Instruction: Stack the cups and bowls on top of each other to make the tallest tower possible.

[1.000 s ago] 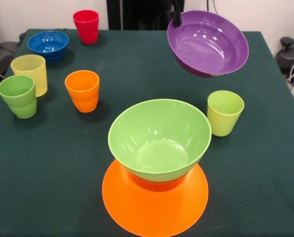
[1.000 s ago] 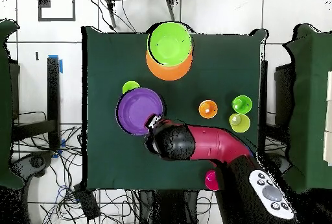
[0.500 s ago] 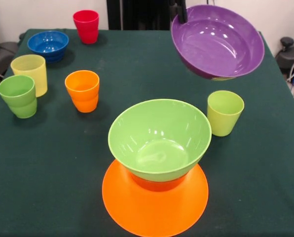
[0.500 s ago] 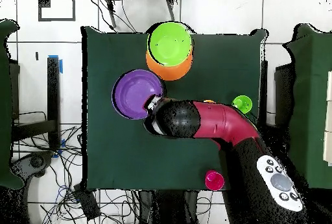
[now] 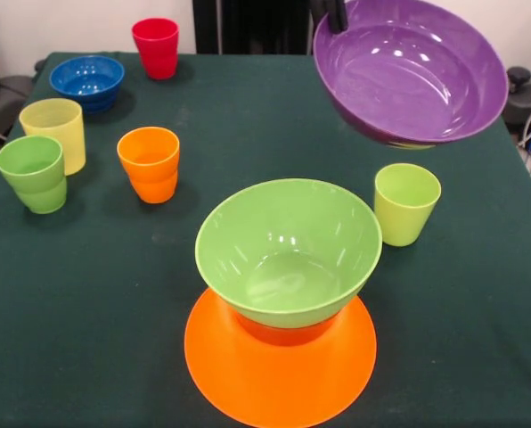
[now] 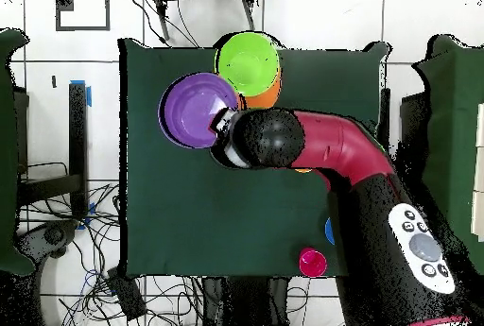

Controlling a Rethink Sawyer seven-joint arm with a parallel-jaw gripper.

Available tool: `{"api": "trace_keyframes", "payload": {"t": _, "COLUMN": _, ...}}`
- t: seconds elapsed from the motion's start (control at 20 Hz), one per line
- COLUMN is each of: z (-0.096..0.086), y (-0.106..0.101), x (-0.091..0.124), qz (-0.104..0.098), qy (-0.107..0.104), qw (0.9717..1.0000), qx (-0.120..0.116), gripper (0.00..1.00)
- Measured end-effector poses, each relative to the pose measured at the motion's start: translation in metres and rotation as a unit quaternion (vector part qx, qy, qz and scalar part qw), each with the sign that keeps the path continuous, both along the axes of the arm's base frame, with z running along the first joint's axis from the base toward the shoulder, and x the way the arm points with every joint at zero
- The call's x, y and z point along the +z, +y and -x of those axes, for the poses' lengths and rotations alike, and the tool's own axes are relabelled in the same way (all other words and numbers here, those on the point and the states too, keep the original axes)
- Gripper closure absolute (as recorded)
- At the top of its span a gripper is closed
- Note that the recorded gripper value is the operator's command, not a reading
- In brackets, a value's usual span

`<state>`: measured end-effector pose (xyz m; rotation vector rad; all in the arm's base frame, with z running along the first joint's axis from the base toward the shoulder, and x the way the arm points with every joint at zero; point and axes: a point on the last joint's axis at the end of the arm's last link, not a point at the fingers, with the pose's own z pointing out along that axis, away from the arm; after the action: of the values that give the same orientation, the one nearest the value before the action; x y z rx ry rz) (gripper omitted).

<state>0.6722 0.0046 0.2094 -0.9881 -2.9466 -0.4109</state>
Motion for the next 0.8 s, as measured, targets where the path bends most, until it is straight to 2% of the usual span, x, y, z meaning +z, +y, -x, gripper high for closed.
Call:
{"api": "trace_keyframes", "payload": {"t": 0.3, "z": -0.037, "y": -0.009, "x": 0.019, "qz": -0.010, "qy": -0.007, "qw": 0.9999, "qx": -0.002, "gripper": 1.00}}
{"api": "trace_keyframes", "payload": {"t": 0.8, "z": -0.089, "y": -0.020, "x": 0.044, "qz": -0.032, "qy": -0.025, "qw": 0.9991, "qx": -0.008, "gripper": 1.00}}
